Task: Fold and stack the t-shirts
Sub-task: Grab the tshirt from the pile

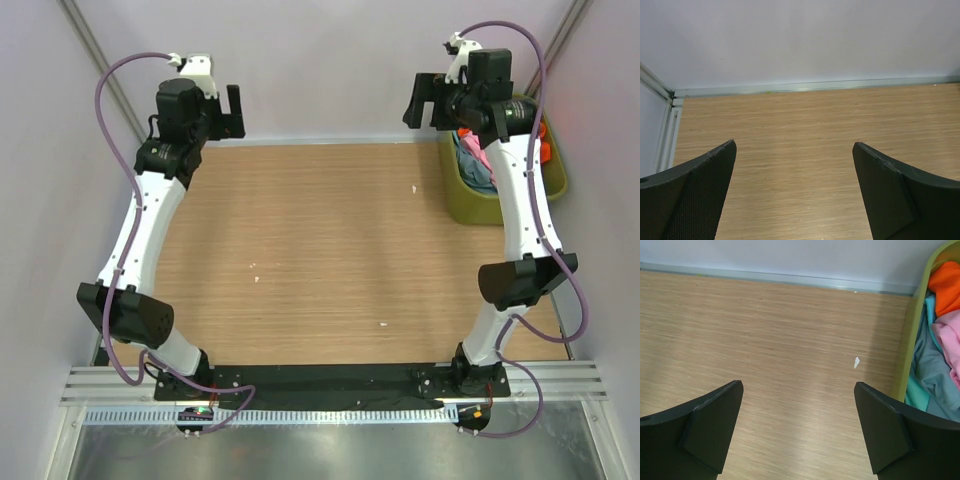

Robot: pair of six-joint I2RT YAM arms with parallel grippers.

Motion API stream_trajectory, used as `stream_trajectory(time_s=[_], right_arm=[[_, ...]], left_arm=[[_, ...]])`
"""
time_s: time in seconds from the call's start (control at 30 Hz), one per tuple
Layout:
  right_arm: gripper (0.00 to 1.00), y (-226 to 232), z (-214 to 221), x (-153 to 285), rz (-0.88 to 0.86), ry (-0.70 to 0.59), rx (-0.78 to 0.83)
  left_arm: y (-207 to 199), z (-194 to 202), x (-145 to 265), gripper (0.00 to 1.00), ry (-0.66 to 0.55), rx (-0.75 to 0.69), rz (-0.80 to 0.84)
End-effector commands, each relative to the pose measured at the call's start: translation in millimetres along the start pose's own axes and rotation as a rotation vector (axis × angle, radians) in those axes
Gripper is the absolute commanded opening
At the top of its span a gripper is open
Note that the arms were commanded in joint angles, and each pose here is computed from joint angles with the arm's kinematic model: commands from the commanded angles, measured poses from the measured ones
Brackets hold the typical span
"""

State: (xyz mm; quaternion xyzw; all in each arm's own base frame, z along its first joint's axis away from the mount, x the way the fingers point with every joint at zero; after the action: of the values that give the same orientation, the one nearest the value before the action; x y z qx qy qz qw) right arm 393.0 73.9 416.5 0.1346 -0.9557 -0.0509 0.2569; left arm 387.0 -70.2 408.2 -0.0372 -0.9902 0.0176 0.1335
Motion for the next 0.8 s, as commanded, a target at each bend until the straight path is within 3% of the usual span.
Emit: stream_trajectory(time_s=[0.0,0.17,0.4,0.53,0.77], right_arm=[[1.00,1.4,-15.8,25.8,0.058,-0.092,0.031],[1.00,-55.8,-10.9,10.6,0.296,-0.025,0.221],[1.00,-140.9,14.3,-26.6,0.487,0.113,0.105],[1.00,-167.2,33.9,-55.6,0.480,0.187,0.072],[0.98,-186.6,44.3,-88.9,0.473,0.201,0.047]], left_arm=[[-5.8,-8.9,5.2,1.00,-0.031,0.005,0.032],[-8.1,-4.3,7.0,0.99,-0.014,0.012,0.049],[-7.0,36.3,10.5,1.00,0.100,0.000,0.059],[-7.0,64.2,16.8,1.00,0.191,-0.027,0.099],[-6.4,76.1,24.3,1.00,0.213,-0.018,0.107]])
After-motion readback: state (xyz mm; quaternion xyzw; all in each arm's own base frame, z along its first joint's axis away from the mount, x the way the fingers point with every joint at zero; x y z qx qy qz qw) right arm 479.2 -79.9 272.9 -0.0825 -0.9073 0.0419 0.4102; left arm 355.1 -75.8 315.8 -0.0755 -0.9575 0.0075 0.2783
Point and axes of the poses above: each gripper's point midway between its finger pads, its own x axis back along the fingers, its own y axis along the line the jaws close on, z = x × y, the point moved 9 cm from there along x, back along the fingers, and after that the axes turned 1 degree about x, right-handed, at the moved point
